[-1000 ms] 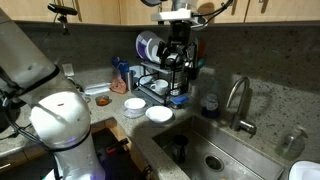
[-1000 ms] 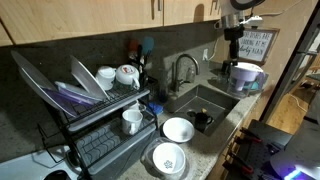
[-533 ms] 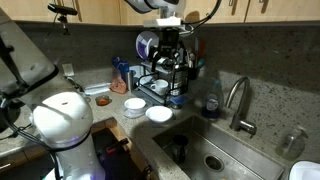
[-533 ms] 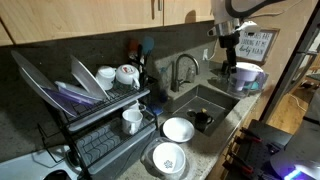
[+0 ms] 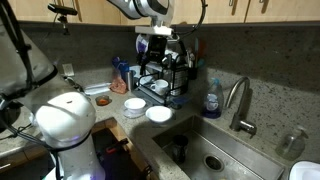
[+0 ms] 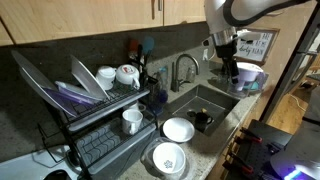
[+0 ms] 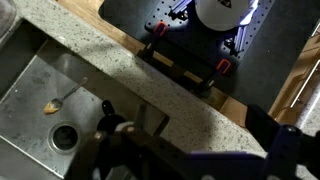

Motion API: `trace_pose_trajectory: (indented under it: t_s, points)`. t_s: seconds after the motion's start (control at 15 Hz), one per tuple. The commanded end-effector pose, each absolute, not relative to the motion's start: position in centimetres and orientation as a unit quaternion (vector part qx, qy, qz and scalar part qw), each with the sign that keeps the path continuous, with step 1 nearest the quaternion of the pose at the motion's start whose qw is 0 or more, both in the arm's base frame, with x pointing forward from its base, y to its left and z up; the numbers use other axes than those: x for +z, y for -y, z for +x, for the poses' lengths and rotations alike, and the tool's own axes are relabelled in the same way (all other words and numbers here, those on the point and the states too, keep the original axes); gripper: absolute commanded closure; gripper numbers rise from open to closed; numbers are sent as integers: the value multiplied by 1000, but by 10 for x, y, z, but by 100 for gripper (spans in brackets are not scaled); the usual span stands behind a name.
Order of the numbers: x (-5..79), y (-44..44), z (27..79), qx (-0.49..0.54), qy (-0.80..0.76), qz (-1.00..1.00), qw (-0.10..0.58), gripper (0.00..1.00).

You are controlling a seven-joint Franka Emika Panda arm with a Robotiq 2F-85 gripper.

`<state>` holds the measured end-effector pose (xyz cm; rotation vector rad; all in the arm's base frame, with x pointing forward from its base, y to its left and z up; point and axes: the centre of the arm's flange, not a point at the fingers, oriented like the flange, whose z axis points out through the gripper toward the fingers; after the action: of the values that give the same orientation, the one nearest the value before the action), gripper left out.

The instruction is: Remove the grey lid from the dishrack and set it on top of the grey bowl on the left side of the counter

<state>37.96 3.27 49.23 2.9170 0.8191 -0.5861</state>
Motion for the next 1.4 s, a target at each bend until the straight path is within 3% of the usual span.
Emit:
trace_pose_trajectory:
  t_s: [0.0,0.2,0.87,1.33]
  points:
    - [484,-50,372,-201,-272,941,-16,0]
    - [479,-59,371,-212,-264,940,-45,0]
    - [473,-59,375,-208,-271,939,-36,0]
    - [460,-127,387,-172,-284,941,-66,0]
